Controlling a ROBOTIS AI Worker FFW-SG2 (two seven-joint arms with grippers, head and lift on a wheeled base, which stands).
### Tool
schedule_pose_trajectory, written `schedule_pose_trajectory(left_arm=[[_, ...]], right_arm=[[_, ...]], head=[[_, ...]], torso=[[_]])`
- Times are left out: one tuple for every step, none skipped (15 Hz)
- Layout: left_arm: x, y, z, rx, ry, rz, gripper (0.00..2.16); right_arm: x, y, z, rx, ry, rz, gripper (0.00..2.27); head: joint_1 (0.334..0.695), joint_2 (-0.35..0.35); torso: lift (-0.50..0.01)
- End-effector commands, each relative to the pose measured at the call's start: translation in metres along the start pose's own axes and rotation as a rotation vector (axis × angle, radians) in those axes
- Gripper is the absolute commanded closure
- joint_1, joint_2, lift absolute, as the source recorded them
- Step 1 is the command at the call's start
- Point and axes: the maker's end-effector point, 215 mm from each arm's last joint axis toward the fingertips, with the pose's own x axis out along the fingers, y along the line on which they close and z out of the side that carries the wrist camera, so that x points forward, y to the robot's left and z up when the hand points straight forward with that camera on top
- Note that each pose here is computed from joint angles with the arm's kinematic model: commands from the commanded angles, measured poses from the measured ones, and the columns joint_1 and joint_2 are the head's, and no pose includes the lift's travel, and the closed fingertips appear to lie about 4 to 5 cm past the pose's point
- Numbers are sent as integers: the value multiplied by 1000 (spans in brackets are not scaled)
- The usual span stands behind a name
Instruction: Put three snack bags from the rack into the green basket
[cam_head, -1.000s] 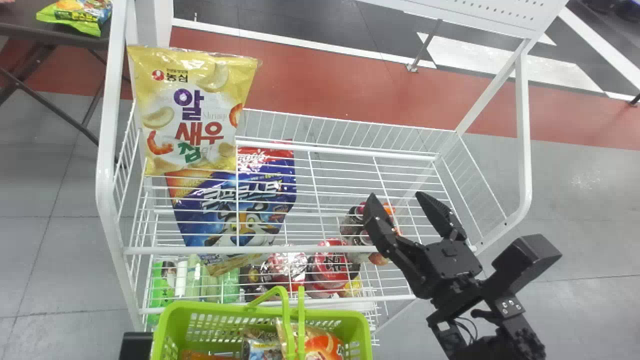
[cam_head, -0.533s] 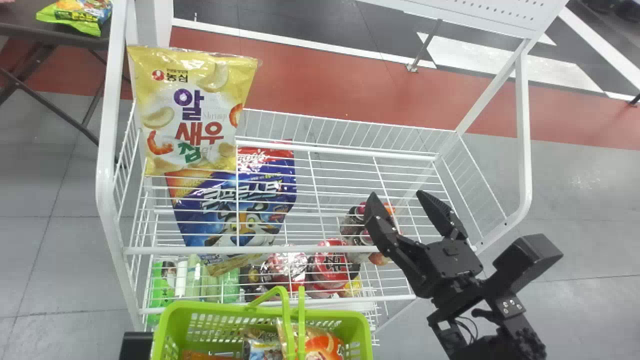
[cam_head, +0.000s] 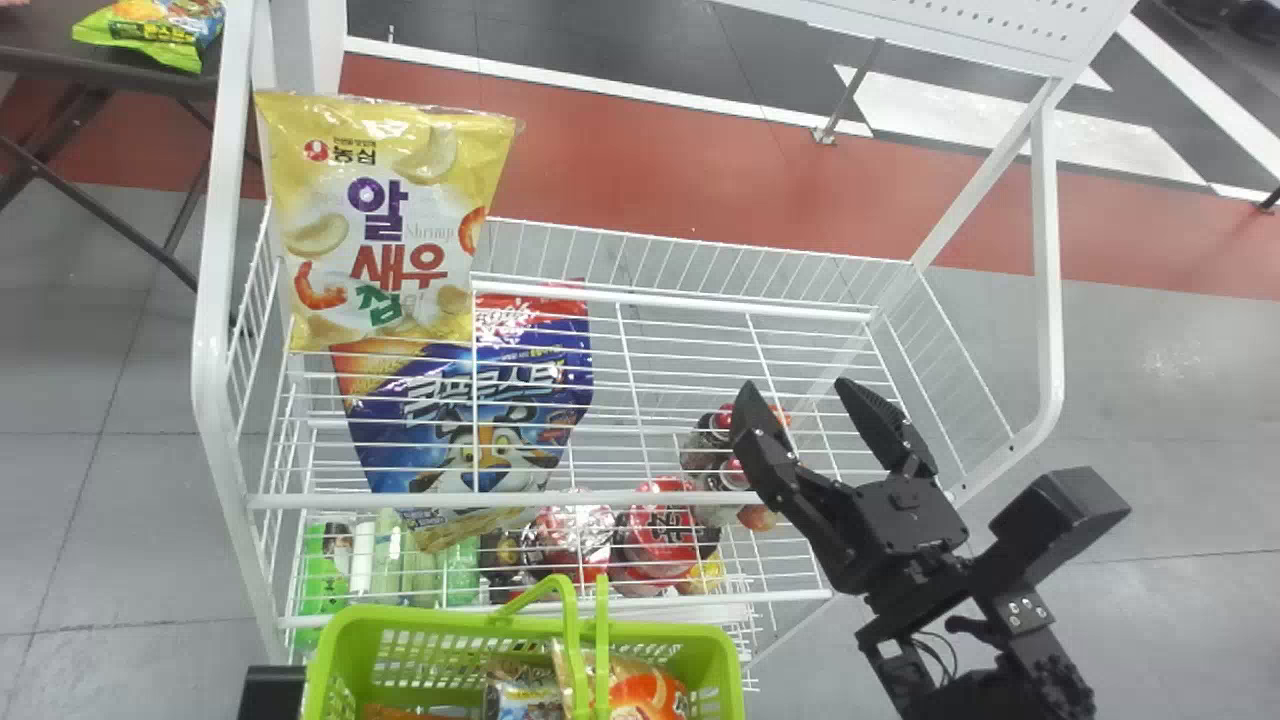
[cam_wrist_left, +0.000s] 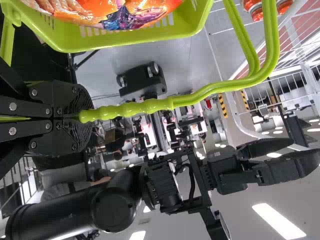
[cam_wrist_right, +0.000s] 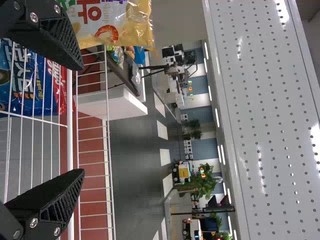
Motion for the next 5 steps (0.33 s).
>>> schedule_pose_trajectory(left_arm=[[1, -1, 0, 0, -2, -2, 1386], [1, -1, 0, 0, -2, -3, 1386], [1, -1, 0, -2, -2, -3, 1386], [1, -1, 0, 0, -2, -2, 1386], [1, -1, 0, -2, -2, -3, 1386]], right_arm=[[-1, -1, -4, 1, 8, 0, 83], [-1, 0, -4, 2, 8, 4, 83], [-1, -1, -3, 3, 4, 4, 83], [-1, -1, -3, 4, 4, 3, 83], [-1, -1, -3, 4, 4, 2, 83]], head=[[695, -350], [695, -350], [695, -350], [695, -350], [695, -350]], torso=[[0], [0], [0], [0], [0]])
